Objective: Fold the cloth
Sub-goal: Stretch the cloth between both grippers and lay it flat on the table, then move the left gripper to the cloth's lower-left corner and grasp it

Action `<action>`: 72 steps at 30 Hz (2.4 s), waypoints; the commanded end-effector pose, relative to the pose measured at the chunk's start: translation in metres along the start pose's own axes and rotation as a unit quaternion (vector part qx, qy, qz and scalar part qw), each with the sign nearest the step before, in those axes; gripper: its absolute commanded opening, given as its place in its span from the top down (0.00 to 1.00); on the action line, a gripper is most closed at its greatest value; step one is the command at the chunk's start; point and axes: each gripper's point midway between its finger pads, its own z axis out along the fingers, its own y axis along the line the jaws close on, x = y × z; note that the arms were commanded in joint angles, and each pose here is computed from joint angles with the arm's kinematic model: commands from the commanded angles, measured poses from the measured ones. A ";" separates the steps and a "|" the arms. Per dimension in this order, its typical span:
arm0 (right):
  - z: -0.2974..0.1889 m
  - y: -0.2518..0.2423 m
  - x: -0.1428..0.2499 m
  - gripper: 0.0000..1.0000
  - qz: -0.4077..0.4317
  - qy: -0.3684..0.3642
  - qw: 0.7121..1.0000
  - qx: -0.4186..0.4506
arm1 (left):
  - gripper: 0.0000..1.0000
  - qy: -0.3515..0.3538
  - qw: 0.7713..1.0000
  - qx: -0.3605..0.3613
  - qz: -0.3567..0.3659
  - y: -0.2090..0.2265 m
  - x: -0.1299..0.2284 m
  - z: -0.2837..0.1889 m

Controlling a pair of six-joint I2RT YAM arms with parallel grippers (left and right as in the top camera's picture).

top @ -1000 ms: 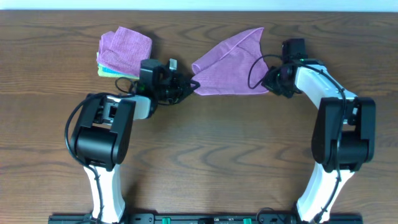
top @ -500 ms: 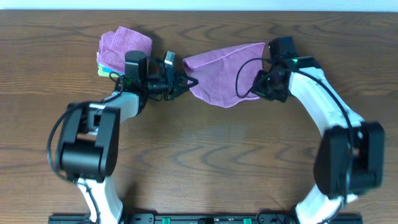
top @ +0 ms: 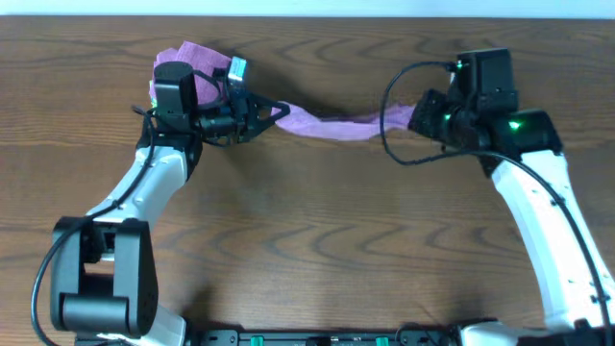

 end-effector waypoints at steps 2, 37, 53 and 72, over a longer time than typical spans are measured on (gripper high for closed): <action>0.008 0.008 -0.015 0.99 0.001 -0.029 1.000 -0.011 | 0.94 -0.056 0.998 -0.037 -0.002 0.011 -0.018 -0.005; -0.013 -0.016 0.035 0.99 -0.063 0.064 0.996 0.029 | 0.94 0.038 0.968 -0.247 0.022 0.036 0.066 -0.051; -0.005 -0.087 0.159 0.99 -0.035 0.132 0.989 0.051 | 0.94 0.155 0.940 -0.292 -0.088 0.115 0.182 -0.056; -0.002 -0.121 0.219 0.99 -0.011 0.182 0.981 0.071 | 0.94 0.175 0.932 -0.295 -0.121 0.131 0.229 -0.069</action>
